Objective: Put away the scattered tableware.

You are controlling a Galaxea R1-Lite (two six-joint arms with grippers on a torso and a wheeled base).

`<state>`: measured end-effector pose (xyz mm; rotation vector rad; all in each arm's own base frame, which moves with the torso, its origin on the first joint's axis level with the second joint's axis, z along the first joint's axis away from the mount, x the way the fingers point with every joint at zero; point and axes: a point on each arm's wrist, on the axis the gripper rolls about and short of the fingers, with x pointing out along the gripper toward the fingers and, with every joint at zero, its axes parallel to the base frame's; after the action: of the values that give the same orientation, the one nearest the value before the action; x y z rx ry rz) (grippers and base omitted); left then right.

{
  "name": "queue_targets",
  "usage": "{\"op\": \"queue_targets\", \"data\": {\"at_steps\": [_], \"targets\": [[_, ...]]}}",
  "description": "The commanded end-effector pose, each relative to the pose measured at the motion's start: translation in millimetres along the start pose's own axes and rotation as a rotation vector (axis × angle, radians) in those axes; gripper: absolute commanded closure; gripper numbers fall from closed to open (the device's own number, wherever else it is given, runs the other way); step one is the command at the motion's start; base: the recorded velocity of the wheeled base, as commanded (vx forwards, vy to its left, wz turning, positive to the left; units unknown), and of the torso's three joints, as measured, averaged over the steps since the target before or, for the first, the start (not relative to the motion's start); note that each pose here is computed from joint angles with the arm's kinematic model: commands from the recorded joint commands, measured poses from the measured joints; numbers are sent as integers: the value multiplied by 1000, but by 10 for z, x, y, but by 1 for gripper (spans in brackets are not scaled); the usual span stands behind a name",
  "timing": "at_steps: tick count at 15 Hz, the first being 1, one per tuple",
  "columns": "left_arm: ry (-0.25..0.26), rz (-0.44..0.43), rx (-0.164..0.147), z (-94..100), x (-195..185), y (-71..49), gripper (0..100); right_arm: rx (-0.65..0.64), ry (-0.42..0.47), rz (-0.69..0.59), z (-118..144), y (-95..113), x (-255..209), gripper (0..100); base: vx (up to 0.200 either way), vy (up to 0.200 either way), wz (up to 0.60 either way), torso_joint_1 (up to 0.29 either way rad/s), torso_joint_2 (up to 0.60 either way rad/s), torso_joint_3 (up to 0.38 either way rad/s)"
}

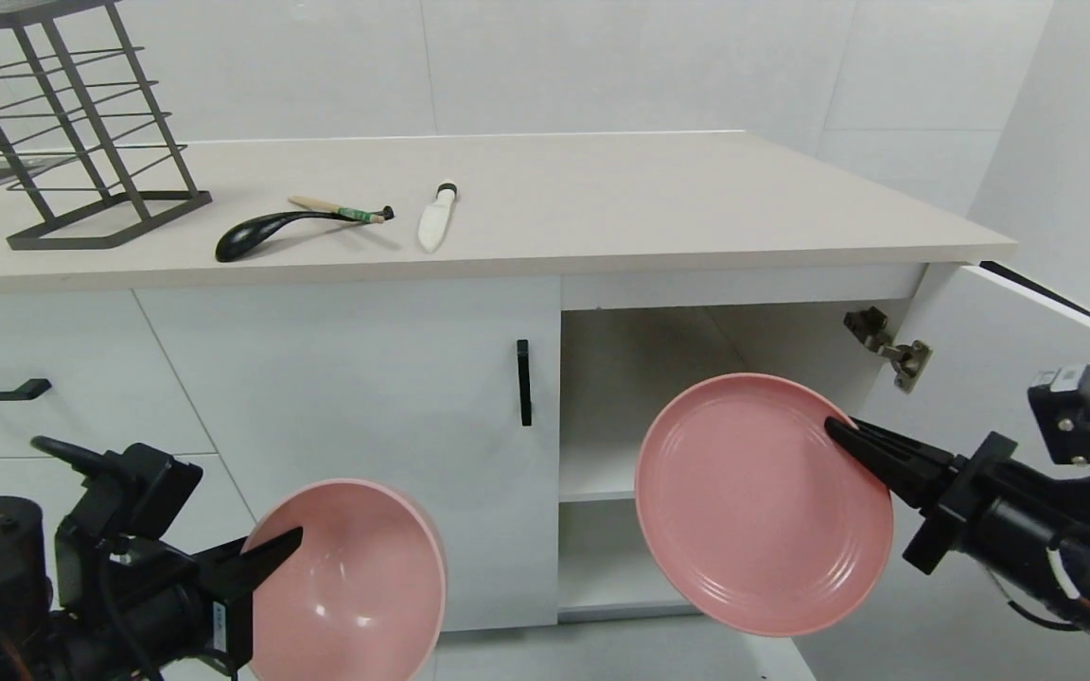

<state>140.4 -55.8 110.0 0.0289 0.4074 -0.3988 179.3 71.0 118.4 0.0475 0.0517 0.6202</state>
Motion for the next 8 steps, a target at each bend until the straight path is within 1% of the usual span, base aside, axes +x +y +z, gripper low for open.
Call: {"op": "queue_targets", "data": {"at_steps": [1, 3, 4, 6, 7, 8], "targets": [[-13, -2, 1, 5, 10, -3, 100, 47, 152, -34, -301, -95, 88, 100, 0, 0, 0, 0, 0, 0], [-14, -2, 1, -9, 2, -2, 100, 87, 255, -80, -531, -227, 176, 100, 0, 0, 0, 0, 0, 0], [-6, -3, 1, -17, 15, -4, 100, 98, 284, -92, -621, -287, 262, 100, 0, 0, 0, 0, 0, 0], [8, -6, 2, -31, 37, -7, 100, 106, 303, -97, -723, -354, 398, 100, 0, 0, 0, 0, 0, 0], [30, -14, 6, -56, 67, -24, 100, 106, 308, -97, -792, -402, 516, 100, 0, 0, 0, 0, 0, 0], [37, -18, 7, -64, 81, -30, 100, 105, 308, -93, -830, -418, 588, 100, 0, 0, 0, 0, 0, 0]]}}
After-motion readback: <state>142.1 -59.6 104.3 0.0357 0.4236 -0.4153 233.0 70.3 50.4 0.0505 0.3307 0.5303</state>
